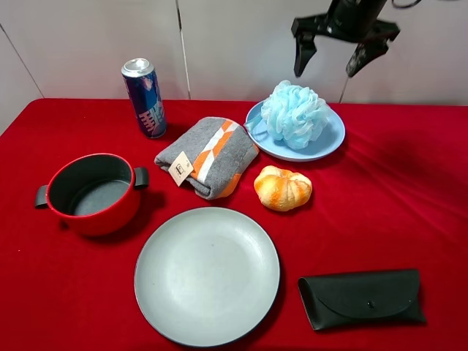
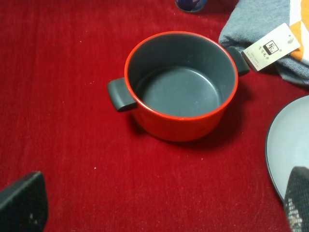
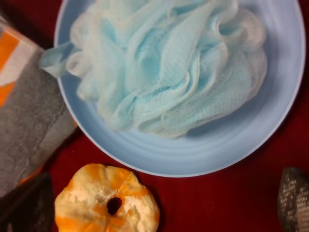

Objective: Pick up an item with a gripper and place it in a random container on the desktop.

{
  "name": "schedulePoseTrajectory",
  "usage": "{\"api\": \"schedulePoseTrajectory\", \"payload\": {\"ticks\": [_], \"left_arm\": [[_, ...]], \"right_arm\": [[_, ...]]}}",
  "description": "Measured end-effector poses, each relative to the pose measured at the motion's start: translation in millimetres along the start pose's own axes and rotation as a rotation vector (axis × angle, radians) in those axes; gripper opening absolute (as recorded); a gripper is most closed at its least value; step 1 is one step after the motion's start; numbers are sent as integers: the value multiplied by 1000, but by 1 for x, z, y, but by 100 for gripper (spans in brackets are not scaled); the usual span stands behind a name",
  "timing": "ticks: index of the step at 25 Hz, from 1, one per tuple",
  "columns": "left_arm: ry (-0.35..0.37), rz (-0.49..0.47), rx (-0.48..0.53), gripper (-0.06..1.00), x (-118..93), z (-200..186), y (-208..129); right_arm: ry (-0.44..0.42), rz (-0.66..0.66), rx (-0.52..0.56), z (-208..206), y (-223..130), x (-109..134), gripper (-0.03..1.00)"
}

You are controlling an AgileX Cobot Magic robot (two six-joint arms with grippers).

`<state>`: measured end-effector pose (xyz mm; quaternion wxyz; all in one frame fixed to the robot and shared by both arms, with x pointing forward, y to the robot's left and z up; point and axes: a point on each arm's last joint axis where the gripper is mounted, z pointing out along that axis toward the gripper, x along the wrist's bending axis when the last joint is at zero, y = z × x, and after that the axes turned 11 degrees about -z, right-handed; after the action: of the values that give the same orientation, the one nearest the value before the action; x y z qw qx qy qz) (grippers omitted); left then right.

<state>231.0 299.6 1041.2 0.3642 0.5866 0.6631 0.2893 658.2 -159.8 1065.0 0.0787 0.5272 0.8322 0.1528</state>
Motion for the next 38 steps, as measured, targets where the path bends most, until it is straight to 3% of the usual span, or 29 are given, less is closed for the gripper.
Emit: {"api": "schedulePoseTrajectory", "payload": {"ticks": [7, 13, 19, 26, 30, 38], "left_arm": [[0, 0, 0, 98, 0, 0, 0], [0, 0, 0, 98, 0, 0, 0], [0, 0, 0, 98, 0, 0, 0], [0, 0, 0, 98, 0, 0, 0], [0, 0, 0, 98, 0, 0, 0], [0, 0, 0, 98, 0, 0, 0]], "right_arm": [[-14, -33, -105, -53, -6, 5, 69], [-14, -40, -103, -86, -44, 12, 69], [-6, -36, -73, -108, -98, 21, 69], [-12, -41, -114, -142, -165, 32, 69], [-19, -50, -160, -158, -207, 38, 69], [-47, -66, -354, -191, -293, 52, 69]]}}
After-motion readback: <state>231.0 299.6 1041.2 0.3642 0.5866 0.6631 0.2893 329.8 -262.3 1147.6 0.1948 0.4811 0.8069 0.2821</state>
